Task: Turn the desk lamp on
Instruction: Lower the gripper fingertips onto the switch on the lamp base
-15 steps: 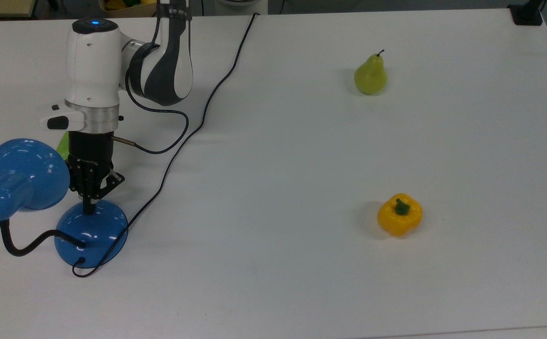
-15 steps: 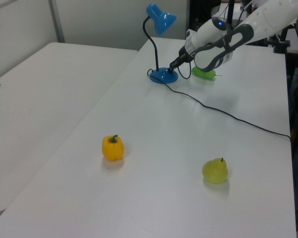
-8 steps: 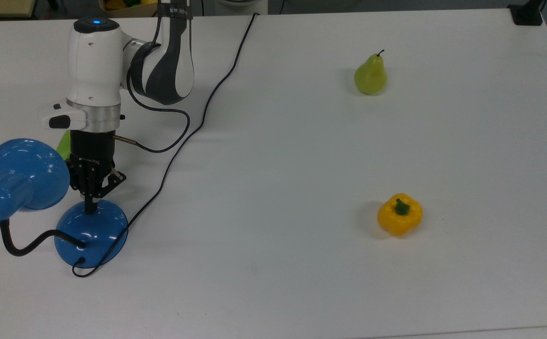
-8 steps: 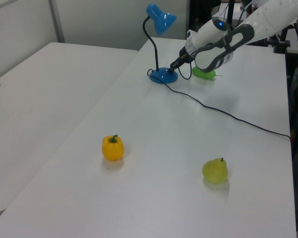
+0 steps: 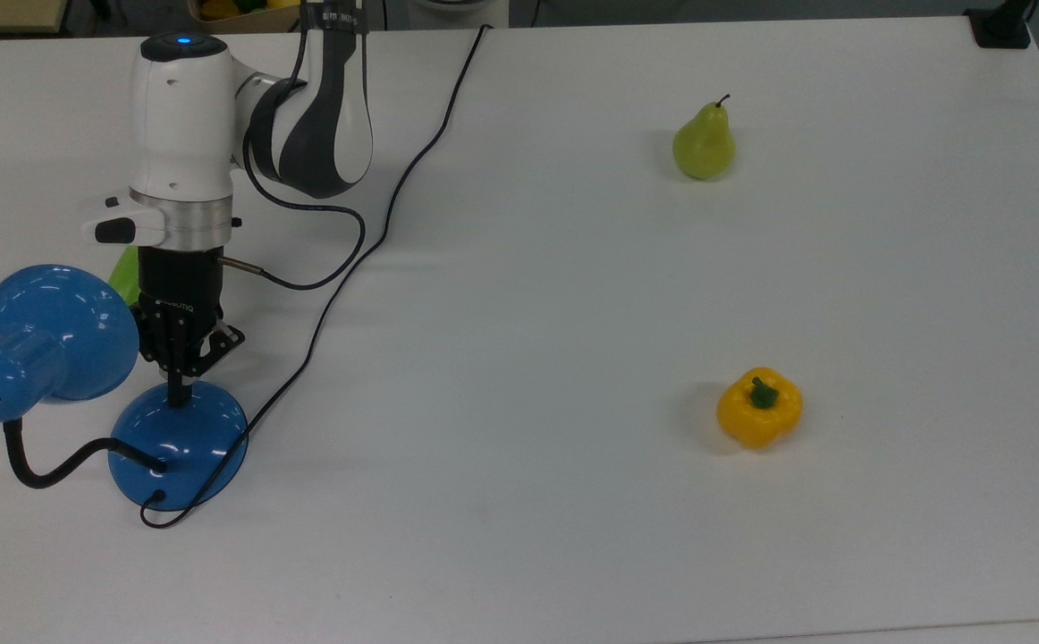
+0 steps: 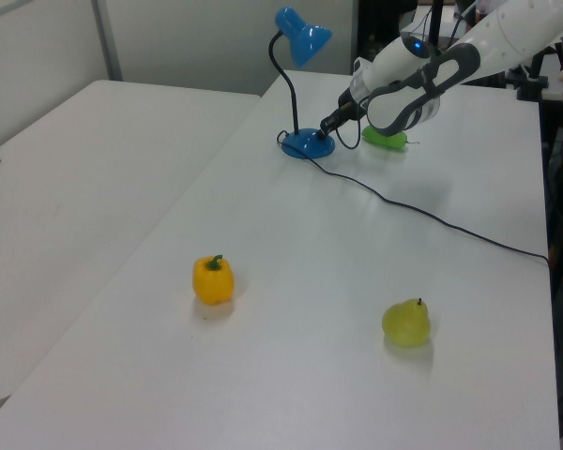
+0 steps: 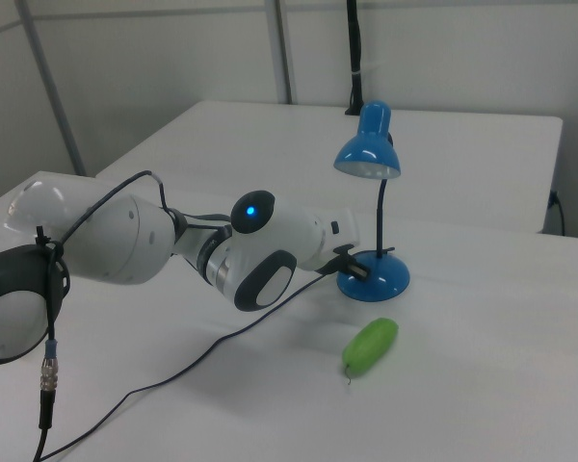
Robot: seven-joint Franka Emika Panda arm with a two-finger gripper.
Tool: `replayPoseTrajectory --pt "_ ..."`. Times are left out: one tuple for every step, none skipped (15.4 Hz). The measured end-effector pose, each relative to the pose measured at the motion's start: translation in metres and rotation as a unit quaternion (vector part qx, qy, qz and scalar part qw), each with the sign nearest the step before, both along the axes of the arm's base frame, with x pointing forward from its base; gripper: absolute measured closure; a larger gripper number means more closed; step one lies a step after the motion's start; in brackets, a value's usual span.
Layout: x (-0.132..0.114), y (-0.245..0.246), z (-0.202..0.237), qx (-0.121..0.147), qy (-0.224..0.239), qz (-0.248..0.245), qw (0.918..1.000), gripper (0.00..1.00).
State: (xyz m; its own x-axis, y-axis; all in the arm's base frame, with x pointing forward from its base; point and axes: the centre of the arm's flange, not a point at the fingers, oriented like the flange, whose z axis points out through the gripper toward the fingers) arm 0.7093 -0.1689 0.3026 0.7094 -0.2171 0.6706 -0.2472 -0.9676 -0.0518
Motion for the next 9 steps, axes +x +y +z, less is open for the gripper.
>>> replayPoseTrajectory --pt "-0.0001 -0.0006 0.0001 0.0 0.0 0.0 1.0 0.99" --pt "-0.0002 -0.0014 0.0002 0.001 0.0 -0.001 1.0 0.99" --pt "-0.0004 -0.0027 0.0004 0.001 -0.001 -0.002 1.0 0.99" --pt "-0.0006 -0.0048 0.0007 0.001 -0.001 -0.003 1.0 0.99" --pt "-0.0007 -0.0066 0.0014 0.001 -0.002 -0.005 1.0 0.99" --pt "-0.0007 -0.0077 0.002 0.001 -0.002 -0.005 1.0 0.99" --pt "-0.0006 -0.0083 0.0023 0.0 -0.003 -0.006 1.0 0.99" --pt "-0.0006 -0.0086 0.0026 0.0 -0.003 -0.006 1.0 0.99" --pt "-0.0005 -0.0086 0.0027 0.0 -0.003 -0.006 1.0 0.99"
